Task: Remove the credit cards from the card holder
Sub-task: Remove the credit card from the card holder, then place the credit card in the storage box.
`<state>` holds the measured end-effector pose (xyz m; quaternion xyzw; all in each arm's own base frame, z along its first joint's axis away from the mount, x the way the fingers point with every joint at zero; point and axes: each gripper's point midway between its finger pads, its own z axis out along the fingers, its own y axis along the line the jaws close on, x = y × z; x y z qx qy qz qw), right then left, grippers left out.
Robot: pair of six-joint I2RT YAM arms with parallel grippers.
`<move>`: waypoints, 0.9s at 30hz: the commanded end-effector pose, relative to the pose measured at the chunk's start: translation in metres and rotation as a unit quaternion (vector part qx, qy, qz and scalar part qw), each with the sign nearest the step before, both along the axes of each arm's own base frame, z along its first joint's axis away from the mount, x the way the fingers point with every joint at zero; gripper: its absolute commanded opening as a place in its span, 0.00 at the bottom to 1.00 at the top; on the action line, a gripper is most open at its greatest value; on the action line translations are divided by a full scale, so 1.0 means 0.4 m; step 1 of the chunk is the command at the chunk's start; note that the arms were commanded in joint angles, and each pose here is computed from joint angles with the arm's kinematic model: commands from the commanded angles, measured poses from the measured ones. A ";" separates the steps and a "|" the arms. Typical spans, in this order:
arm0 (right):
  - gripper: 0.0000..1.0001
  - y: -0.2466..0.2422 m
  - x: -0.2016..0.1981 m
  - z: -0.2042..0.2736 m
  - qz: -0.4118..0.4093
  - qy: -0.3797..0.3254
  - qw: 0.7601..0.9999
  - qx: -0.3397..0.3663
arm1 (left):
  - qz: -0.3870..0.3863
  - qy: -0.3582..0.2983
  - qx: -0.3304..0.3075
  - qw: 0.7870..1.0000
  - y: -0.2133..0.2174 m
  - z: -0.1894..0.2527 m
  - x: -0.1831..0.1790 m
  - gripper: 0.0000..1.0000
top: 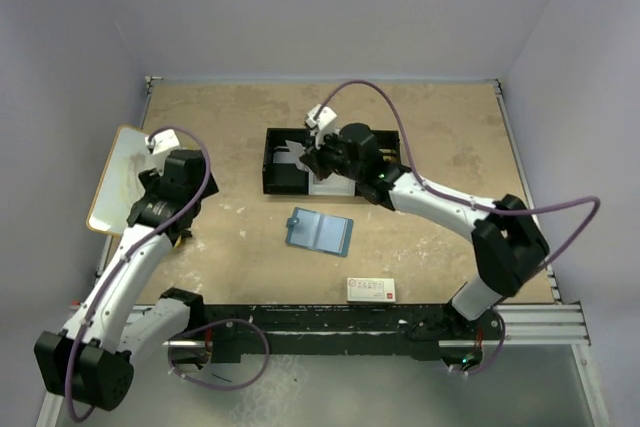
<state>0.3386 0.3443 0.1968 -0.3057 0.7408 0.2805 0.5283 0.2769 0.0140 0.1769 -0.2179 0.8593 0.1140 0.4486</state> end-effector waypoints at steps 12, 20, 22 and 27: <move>0.00 0.084 0.205 -0.109 0.022 -0.065 0.968 -0.242 | 0.036 -0.037 0.032 0.998 0.045 0.040 -0.006 0.83; 0.00 0.108 0.256 -0.117 0.037 -0.104 0.950 -0.291 | 0.029 -0.044 0.030 0.998 0.042 0.046 -0.007 0.83; 0.00 0.109 0.268 -0.130 0.037 -0.111 0.944 -0.308 | 0.026 -0.041 0.030 0.998 0.041 0.044 -0.006 0.83; 0.00 0.098 0.295 -0.156 0.038 -0.134 0.923 -0.358 | 0.024 -0.042 0.031 0.998 0.040 0.046 -0.005 0.83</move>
